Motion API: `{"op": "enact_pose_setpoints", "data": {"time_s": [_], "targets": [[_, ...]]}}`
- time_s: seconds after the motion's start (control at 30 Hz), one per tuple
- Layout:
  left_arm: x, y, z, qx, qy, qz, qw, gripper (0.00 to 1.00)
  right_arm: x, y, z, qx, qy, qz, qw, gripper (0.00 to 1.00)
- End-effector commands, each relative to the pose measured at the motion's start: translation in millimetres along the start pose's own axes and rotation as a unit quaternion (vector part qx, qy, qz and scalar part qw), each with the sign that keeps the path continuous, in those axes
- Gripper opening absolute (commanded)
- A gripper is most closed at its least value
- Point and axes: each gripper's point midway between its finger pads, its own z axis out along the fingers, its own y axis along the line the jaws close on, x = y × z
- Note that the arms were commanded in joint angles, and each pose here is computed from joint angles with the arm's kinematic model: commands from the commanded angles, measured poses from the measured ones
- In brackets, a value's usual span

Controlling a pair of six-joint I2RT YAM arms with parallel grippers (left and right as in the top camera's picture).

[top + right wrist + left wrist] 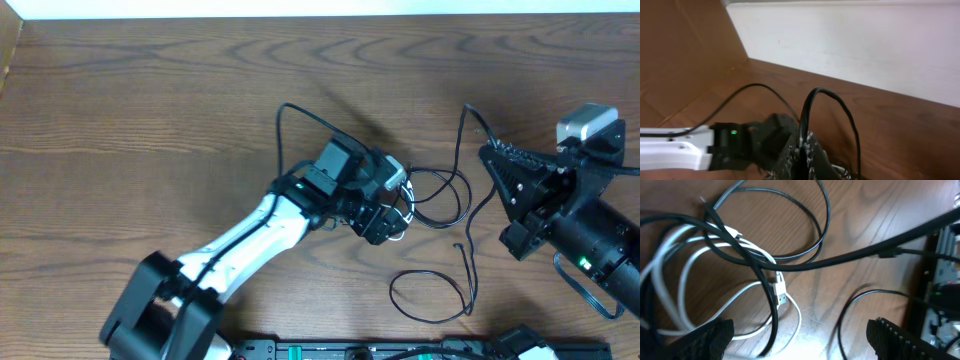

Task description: Untangle cables

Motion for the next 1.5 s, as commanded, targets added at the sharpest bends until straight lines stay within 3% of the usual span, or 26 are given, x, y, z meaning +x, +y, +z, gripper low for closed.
{"op": "enact_pose_setpoints", "data": {"time_s": [0.0, 0.23, 0.3, 0.47, 0.5, 0.8, 1.03, 1.13, 1.27, 1.47], "targets": [[5.4, 9.7, 15.1, -0.021, 0.014, 0.008, 1.0, 0.91, -2.3, 6.4, -5.7, -0.016, -0.003, -0.006, 1.0, 0.01], [25.0, 21.1, 36.6, -0.02, 0.046, -0.009, 0.999, 0.9, 3.9, 5.3, -5.7, -0.014, 0.01, -0.003, 1.0, 0.01], [27.8, 23.2, 40.0, -0.02, 0.05, -0.011, 0.998, 0.82, 5.0, 5.1, -5.8, -0.013, 0.012, -0.003, 1.0, 0.01], [25.4, 23.9, 41.3, -0.02, 0.045, -0.012, 0.999, 0.11, 8.4, 4.3, -5.7, -0.012, 0.019, -0.001, 1.0, 0.01], [24.4, 24.0, 41.0, -0.02, 0.043, -0.016, 0.999, 0.08, 8.7, 4.2, -5.7, -0.011, 0.019, -0.001, 1.0, 0.01], [-2.8, 14.9, 0.4, -0.029, -0.003, -0.044, 0.999, 0.07, 7.8, -14.2, -6.3, 0.042, 0.015, -0.002, 0.999, 0.01], [-46.7, 2.5, -133.7, -0.083, -0.145, -0.033, 0.985, 0.07, 4.0, -48.6, -12.7, 0.143, 0.002, -0.003, 0.99, 0.01], [-54.8, 2.4, -219.6, -0.159, -0.246, -0.025, 0.956, 0.07, 4.8, -62.3, -17.4, 0.184, 0.002, -0.004, 0.983, 0.01], [-40.2, -2.1, -310.8, -0.272, -0.347, -0.026, 0.897, 0.07, 7.2, -84.0, -27.5, 0.251, 0.002, 0.001, 0.968, 0.01], [8.4, -18.2, -392.3, -0.412, -0.426, -0.051, 0.804, 0.08, 12.9, -120.7, -54.8, 0.375, -0.007, 0.032, 0.926, 0.01]]}}
